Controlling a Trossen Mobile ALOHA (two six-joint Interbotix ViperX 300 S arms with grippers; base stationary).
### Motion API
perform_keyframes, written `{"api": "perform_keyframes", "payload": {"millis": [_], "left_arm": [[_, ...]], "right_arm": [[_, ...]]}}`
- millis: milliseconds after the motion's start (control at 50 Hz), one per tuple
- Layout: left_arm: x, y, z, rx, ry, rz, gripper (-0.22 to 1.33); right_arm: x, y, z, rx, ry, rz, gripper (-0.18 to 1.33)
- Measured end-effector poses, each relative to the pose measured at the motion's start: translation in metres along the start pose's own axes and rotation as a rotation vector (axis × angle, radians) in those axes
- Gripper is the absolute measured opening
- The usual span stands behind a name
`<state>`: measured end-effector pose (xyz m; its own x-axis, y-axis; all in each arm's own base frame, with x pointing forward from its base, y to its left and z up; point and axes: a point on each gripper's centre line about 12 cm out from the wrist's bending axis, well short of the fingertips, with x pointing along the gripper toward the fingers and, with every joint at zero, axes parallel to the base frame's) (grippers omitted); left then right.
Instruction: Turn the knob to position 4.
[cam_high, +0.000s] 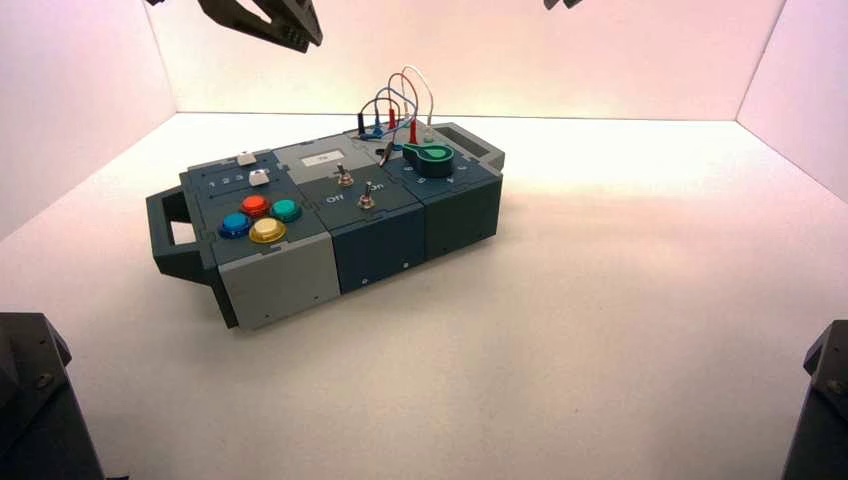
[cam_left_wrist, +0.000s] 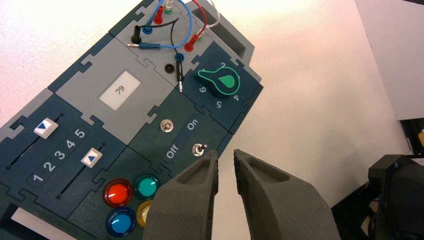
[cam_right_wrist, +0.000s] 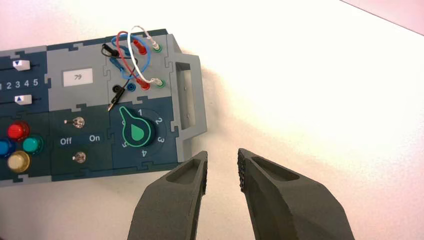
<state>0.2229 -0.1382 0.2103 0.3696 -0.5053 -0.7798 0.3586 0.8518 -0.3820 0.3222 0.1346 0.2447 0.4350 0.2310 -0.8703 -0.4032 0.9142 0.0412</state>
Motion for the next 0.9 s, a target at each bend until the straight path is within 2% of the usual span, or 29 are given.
{"api": "perform_keyframes", "payload": {"millis": [360,520,600,740,820,900], "left_arm": [[0.0,0.0,0.0,0.0,-0.001,0.0,0.39],[0.002,-0.001,0.004,0.004,0.001,-0.001,0.38],[0.006,0.0,0.008,0.001,0.01,0.002,0.29],[0.014,-0.001,0.021,0.011,0.018,0.002,-0.05],[0.02,-0.001,0.026,0.017,0.032,0.003,-0.14],[0.029,-0.002,0.033,0.031,0.048,0.003,-0.16]], "right_arm": [[0.0,0.0,0.0,0.0,0.002,0.0,0.72],[0.0,0.0,0.0,-0.002,0.002,0.0,0.72],[0.0,-0.001,0.0,0.001,0.001,-0.001,0.72],[0.001,0.0,-0.001,-0.001,0.002,0.0,0.72],[0.0,0.0,-0.001,-0.001,0.002,0.0,0.72],[0.0,0.0,-0.001,0.0,0.002,0.0,0.72]]}}
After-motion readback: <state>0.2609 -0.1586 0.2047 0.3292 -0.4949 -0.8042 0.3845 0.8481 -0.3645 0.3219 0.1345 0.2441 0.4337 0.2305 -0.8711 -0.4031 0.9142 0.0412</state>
